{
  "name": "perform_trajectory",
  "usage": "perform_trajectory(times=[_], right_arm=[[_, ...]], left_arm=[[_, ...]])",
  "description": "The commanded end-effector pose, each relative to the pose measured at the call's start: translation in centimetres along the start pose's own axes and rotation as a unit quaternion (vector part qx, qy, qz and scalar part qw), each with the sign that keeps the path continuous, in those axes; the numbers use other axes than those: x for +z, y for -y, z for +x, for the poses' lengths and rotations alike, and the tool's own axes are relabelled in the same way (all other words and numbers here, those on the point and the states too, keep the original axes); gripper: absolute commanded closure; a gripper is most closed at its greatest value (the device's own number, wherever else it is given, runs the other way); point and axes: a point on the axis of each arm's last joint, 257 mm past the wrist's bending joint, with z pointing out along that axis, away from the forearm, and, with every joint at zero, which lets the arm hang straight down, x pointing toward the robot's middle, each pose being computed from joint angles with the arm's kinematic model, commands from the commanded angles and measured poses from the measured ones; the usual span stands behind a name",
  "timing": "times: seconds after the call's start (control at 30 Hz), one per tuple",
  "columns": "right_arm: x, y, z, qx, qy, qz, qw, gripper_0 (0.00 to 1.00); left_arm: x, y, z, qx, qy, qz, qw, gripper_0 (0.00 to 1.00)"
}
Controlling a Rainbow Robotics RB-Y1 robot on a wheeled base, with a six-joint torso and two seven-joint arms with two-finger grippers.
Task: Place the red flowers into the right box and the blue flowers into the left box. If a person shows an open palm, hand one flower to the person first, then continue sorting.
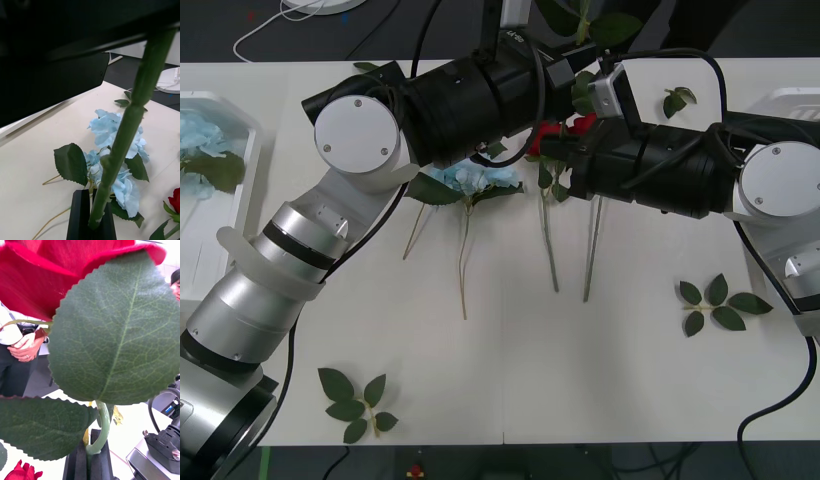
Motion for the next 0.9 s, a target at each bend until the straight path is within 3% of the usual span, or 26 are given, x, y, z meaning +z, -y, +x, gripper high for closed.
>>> perform_trajectory(times=[0.03, 0.23, 0.27, 0.3, 0.6, 0.9], right_arm=[[1.1, -1.3, -3.4, -0.013, 0.032, -0.017, 0.999, 1.00], [1.0, -1.4, -3.5, -0.013, 0.034, -0.018, 0.999, 1.00], [1.0, -1.4, -3.5, -0.012, 0.034, -0.018, 0.999, 1.00], [1.0, -1.3, -3.5, -0.012, 0.034, -0.018, 0.999, 1.00], [1.0, -1.4, -3.7, -0.011, 0.038, -0.020, 0.999, 1.00], [-1.9, -0.6, -6.4, 0.009, 0.075, -0.035, 0.997, 1.00]], left_arm=[[1.2, 1.4, -3.0, 0.028, 0.023, 0.016, 0.999, 1.00], [1.2, 1.4, -3.0, 0.028, 0.023, 0.016, 0.999, 0.97], [1.2, 1.4, -3.0, 0.028, 0.023, 0.016, 0.999, 0.45], [1.2, 1.4, -3.0, 0.028, 0.023, 0.016, 0.999, 0.00], [1.2, 1.4, -3.0, 0.028, 0.023, 0.016, 0.999, 0.00], [1.2, 1.4, -3.0, 0.028, 0.023, 0.016, 0.999, 0.00]])
